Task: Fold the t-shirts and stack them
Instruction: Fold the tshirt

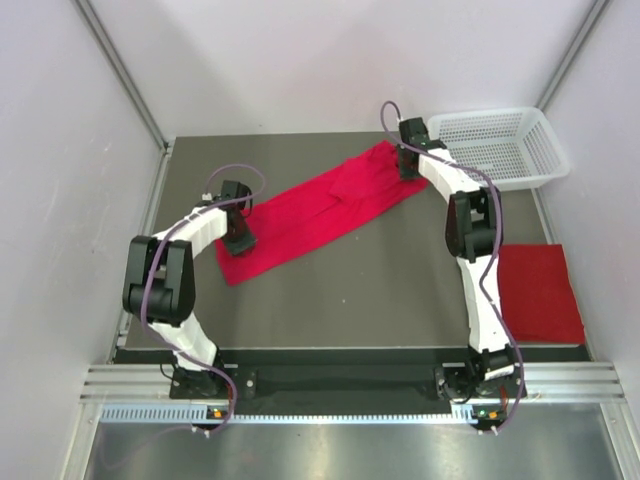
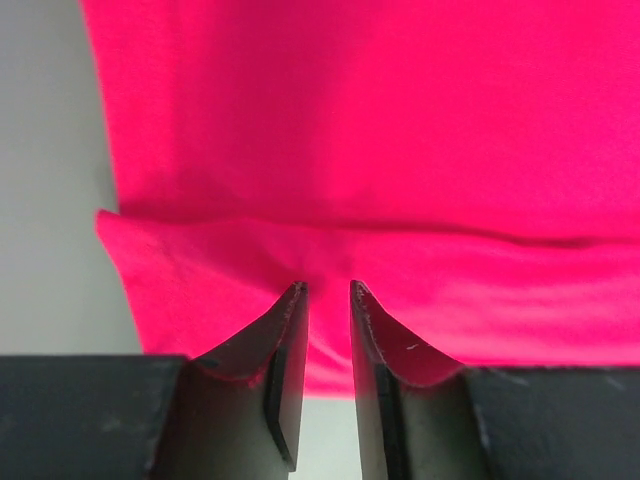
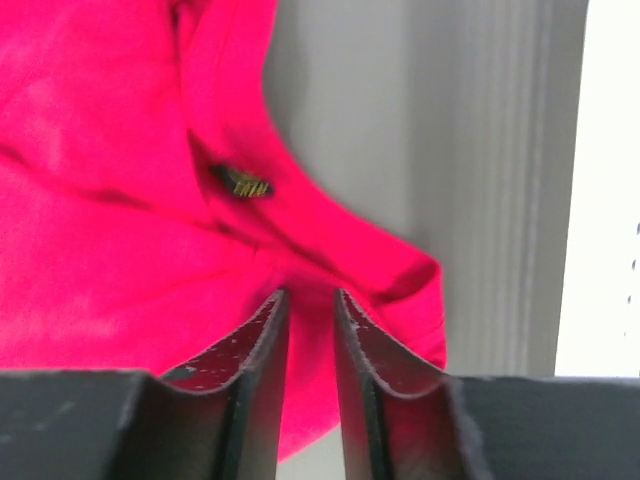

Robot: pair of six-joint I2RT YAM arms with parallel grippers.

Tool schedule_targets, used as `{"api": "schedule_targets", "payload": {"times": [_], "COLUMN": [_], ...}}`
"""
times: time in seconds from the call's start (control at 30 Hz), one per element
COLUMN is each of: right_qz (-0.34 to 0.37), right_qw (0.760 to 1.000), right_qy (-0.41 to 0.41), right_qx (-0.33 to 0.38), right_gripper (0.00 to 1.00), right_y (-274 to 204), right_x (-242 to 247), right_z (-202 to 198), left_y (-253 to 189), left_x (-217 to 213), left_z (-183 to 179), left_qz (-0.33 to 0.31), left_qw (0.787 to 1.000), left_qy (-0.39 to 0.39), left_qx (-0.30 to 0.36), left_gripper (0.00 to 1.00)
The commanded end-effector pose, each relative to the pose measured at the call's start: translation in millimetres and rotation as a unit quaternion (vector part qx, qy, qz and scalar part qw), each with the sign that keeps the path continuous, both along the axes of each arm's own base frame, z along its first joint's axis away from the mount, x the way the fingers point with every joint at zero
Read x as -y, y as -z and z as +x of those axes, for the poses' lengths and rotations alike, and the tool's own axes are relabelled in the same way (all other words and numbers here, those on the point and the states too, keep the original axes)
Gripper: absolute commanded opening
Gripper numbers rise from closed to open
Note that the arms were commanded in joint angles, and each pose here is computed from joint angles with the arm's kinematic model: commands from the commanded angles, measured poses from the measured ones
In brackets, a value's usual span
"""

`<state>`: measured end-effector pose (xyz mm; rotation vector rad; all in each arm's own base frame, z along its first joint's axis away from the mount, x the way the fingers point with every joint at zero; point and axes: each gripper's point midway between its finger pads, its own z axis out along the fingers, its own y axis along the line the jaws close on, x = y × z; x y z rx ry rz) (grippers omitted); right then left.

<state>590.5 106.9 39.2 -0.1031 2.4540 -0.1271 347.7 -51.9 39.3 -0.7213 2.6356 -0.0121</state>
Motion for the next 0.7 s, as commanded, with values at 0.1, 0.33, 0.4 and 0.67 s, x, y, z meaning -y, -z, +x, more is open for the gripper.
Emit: {"api": "schedule_targets", "payload": {"times": [0.1, 0.33, 0.4, 0.67], "right_qz": [0.059, 0.173, 0.2, 0.291], "right_qw": [0.993, 0.98, 0.974, 0.938], "right_qy": [-0.01, 0.05, 0.074, 0.18], "right_qx": [0.103, 0.086, 0.076, 0.057], "right_gripper": [0.32, 0.56, 0.57, 0.57], "right_y": [-116, -118, -106, -72], "right_x": [-9, -25, -28, -33], "right_z": [-8, -47, -58, -78], "left_y": [27, 39, 36, 35], "left_x": [-29, -45, -50, -55], "left_z": [-17, -57, -62, -88], "left_qz": [0.048, 0.08, 0.09, 0.094], "left_qw": [0.997, 0.99, 0.987, 0.985], "left_qy": [-0.054, -0.094, -0.11, -0.125], "left_qx": [-0.041, -0.072, -0.071, -0.07], "left_gripper": [0.31, 0.33, 0.33, 0.32]}}
